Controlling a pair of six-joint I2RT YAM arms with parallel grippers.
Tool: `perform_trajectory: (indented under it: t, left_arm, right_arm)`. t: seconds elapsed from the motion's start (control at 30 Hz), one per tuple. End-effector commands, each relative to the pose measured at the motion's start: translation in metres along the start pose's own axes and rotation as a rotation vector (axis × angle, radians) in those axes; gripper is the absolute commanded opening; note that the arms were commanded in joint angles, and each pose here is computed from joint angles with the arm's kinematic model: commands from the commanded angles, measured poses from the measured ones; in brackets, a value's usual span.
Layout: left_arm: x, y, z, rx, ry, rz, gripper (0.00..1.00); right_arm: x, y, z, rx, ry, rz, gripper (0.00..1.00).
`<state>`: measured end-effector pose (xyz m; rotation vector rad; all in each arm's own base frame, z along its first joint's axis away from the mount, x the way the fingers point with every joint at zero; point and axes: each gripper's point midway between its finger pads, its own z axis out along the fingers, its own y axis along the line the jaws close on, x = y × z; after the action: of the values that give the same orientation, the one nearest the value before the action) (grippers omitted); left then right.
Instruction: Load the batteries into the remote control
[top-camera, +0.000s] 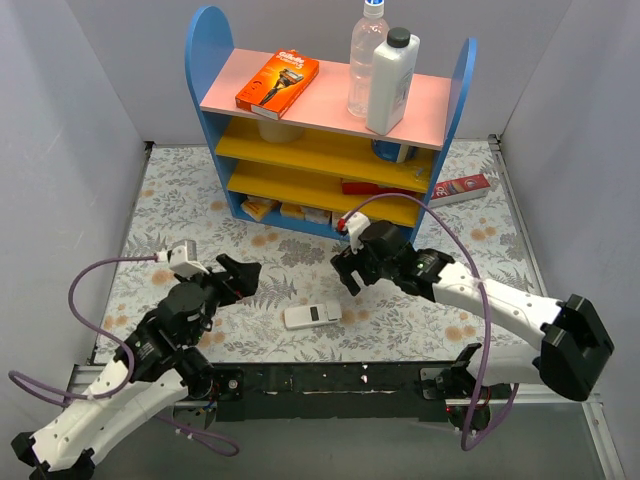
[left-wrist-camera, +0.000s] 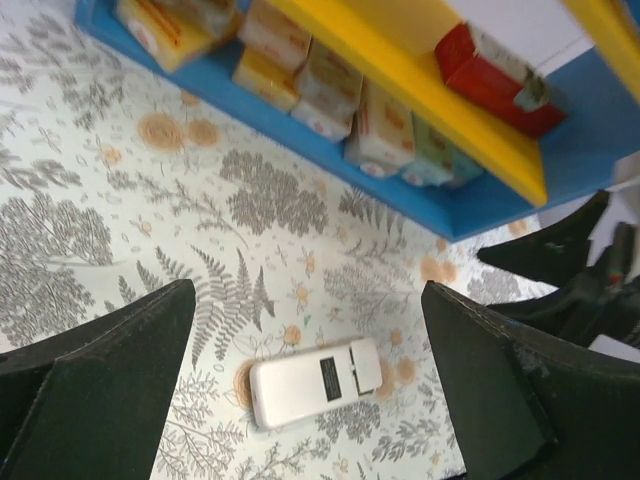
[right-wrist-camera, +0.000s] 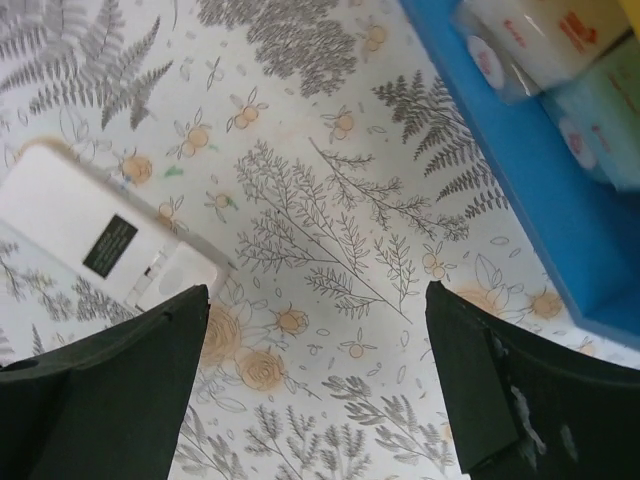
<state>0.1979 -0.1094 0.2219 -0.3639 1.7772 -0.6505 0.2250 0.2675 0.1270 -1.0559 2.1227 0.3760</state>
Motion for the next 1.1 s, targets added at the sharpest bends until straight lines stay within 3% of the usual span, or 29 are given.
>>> perform_trajectory:
  t: [0.0,0.1,0.27,0.5,0.73,1.07]
  left_arm:
    - [0.034,-0.004,0.009,-0.03,0.159,-0.03,0.98]
    - [0.054,-0.002,0.012,-0.053,0.24,-0.038,0.98]
    - [0.101,0.005,0.019,-0.101,0.417,-0.047,0.98]
    - [0.155,0.02,0.02,-0.196,0.623,-0.05,0.95]
    - [0.179,0.024,0.021,-0.211,0.702,-0.057,0.82]
    - [0.199,0.024,0.019,-0.187,0.775,-0.059,0.71]
  right_arm:
    - [-0.031,-0.008,-0.011,0.069,-0.259,0.332,0.96]
    - [-0.041,-0.001,-0.016,0.012,-0.384,0.398,0.97]
    - [-0.006,0.012,0.002,-0.016,-0.252,0.541,0.97]
    - [0.012,0.033,0.016,0.005,-0.092,0.595,0.81]
    - [0.034,0.051,0.031,0.012,0.01,0.624,0.74]
    - [0.041,0.056,0.043,0.019,0.027,0.648,0.63]
